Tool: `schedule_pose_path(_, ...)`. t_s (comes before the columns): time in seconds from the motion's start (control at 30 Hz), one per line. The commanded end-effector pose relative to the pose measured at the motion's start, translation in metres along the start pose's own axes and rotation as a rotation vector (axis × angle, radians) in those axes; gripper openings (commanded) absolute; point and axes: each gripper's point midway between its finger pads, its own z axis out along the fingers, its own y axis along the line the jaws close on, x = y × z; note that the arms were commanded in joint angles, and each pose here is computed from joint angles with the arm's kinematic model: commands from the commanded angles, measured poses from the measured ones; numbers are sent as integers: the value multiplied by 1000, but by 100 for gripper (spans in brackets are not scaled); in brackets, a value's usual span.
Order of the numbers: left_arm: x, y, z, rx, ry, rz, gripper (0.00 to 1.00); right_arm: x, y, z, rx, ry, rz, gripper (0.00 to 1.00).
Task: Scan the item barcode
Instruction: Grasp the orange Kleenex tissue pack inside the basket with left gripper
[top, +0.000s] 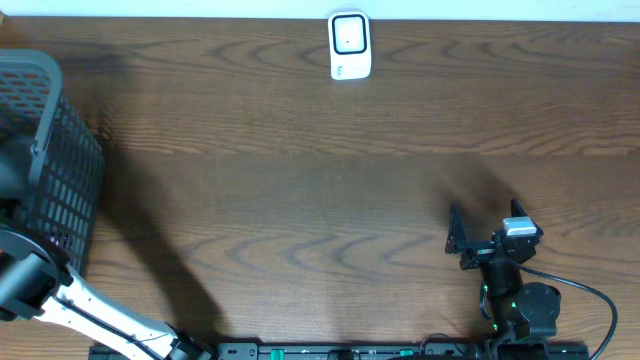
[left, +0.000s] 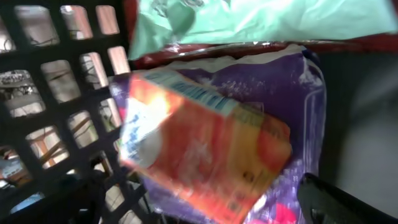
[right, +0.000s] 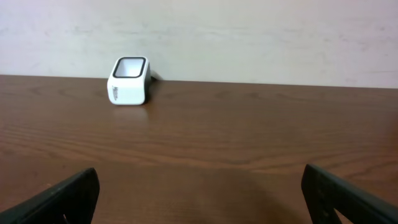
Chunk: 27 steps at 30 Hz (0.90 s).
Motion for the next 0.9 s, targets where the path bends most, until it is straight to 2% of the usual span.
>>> schedule_pose_path(0.0,4,-3,14,-22,25,4,89,0,-1,0,6,-1,11,99)
schedule_pose_path(0.07,4,-4,16,-21,23,3,71,0,-1,0,6,-1,11,99)
schedule_pose_path(0.1,3,-5,16,-19,20,2,57,0,-1,0,6,-1,11,99)
schedule_pose_path(0.17,3,-5,15,-19,19,10,36,0,-1,0,6,-1,11,99)
schedule_pose_path(0.23,2,-4,14,-17,17,21,8,0,-1,0,6,-1,11,99)
schedule_pose_path(0.4,3,1,-4,-4,-2,19,7,0,-1,0,6,-1,11,99)
schedule_pose_path(0.57,3,4,-56,64,-123,6,7,0,-1,0,6,-1,11,99)
schedule_pose_path(0.7,11,-4,-114,237,-266,-8,7,0,-1,0,6,-1,11,99)
schedule_pose_path(0.87,41,-30,-207,615,-446,31,7,0,-1,0,6,-1,11,99)
